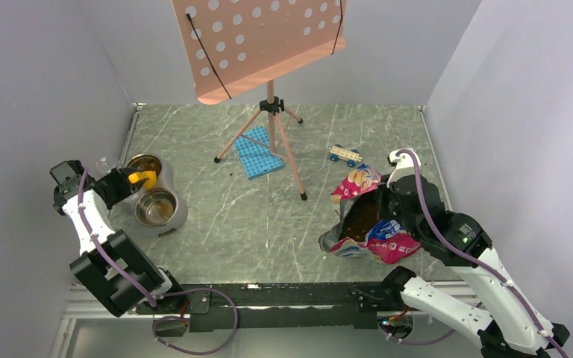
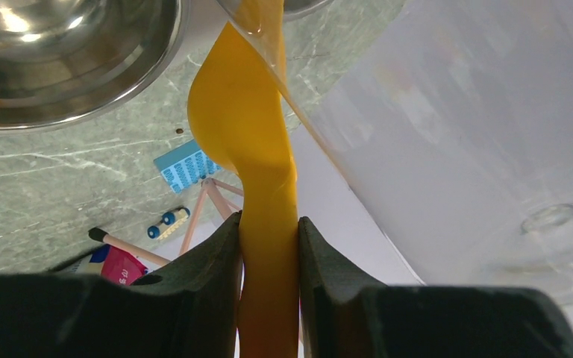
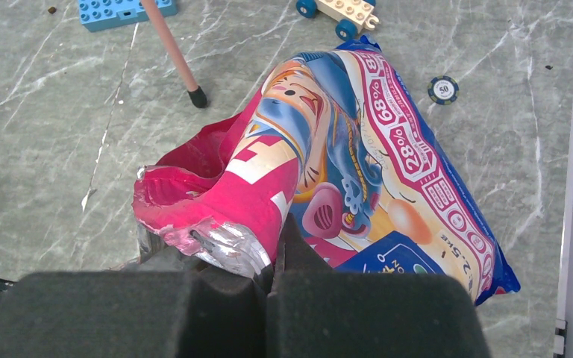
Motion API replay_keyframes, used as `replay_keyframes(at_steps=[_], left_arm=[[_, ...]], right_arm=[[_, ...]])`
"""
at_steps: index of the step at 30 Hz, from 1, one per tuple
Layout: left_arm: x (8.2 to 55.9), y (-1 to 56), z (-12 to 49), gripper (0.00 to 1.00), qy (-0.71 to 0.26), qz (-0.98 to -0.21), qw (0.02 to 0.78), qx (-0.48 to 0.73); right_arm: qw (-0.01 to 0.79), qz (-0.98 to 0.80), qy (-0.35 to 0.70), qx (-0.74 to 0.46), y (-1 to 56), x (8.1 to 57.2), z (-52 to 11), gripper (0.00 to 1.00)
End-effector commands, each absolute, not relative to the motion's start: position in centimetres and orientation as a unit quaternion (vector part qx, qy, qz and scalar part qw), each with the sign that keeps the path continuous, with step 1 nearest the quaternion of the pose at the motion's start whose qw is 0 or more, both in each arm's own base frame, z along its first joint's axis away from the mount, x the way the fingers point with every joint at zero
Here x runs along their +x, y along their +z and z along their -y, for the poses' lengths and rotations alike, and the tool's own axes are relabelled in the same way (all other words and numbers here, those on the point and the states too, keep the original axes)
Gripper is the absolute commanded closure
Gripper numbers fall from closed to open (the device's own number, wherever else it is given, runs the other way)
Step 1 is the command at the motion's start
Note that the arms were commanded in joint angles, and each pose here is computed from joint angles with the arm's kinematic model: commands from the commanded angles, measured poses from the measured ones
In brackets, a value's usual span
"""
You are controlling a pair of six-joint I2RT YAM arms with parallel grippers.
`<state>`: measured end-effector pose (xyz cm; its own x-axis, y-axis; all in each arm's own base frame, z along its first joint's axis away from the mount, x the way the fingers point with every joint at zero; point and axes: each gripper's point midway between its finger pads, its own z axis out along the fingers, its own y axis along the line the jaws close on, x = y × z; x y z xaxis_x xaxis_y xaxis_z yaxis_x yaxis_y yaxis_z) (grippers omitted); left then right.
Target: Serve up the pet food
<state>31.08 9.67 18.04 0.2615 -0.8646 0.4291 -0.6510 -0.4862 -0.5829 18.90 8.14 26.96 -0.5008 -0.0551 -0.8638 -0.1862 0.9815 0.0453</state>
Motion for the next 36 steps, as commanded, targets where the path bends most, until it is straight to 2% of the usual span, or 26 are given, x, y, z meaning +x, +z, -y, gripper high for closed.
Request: replay_keyframes(at_steps=[1,9,15,18,21,24,27,30,33,36], left_arm=[[30.9,19.9,-10.0,1.0,-0.365,-0.474,0.157,-0.786],[28.9,21.9,-8.2,1.0,-0.365,-0.492,0.178,-0.77],[25.3,21.5,-5.1,1.0,-0.358,-0.518,0.183,-0.755],[23.4,21.7,-3.1,1.0,-0.345,-0.555,0.195,-0.731],[21.0,22.4,-0.6,1.0,-0.3,-0.627,0.209,-0.688],[19.5,23.3,2.7,1.0,-0.279,-0.702,0.258,-0.602],[19.1,23.8,6.0,1.0,-0.314,-0.753,0.327,-0.476],[17.9,24.1,8.9,1.0,-0.354,-0.785,0.353,-0.365],[16.6,24.9,12.0,1.0,-0.389,-0.819,0.351,-0.233],[15.1,25.7,16.1,1.0,-0.412,-0.859,0.291,-0.088]], right_arm=[[0.58,-0.805,0.121,-0.026,32.9,20.2,-8.8,1.0],[0.579,-0.806,0.119,-0.03,32.9,20.1,-8.8,1.0],[0.578,-0.807,0.118,-0.034,32.9,20.2,-8.8,1.0],[0.576,-0.809,0.115,-0.038,33.0,20.3,-8.9,1.0],[0.575,-0.809,0.111,-0.041,32.9,20.5,-9.1,1.0],[0.574,-0.811,0.105,-0.041,32.8,20.9,-9.2,1.0],[0.569,-0.815,0.104,-0.044,32.5,21.0,-9.4,1.0],[0.564,-0.819,0.099,-0.047,32.2,21.2,-9.5,1.0],[0.561,-0.822,0.092,-0.047,32.2,21.5,-9.6,1.0],[0.555,-0.826,0.087,-0.052,31.9,21.8,-9.8,1.0]])
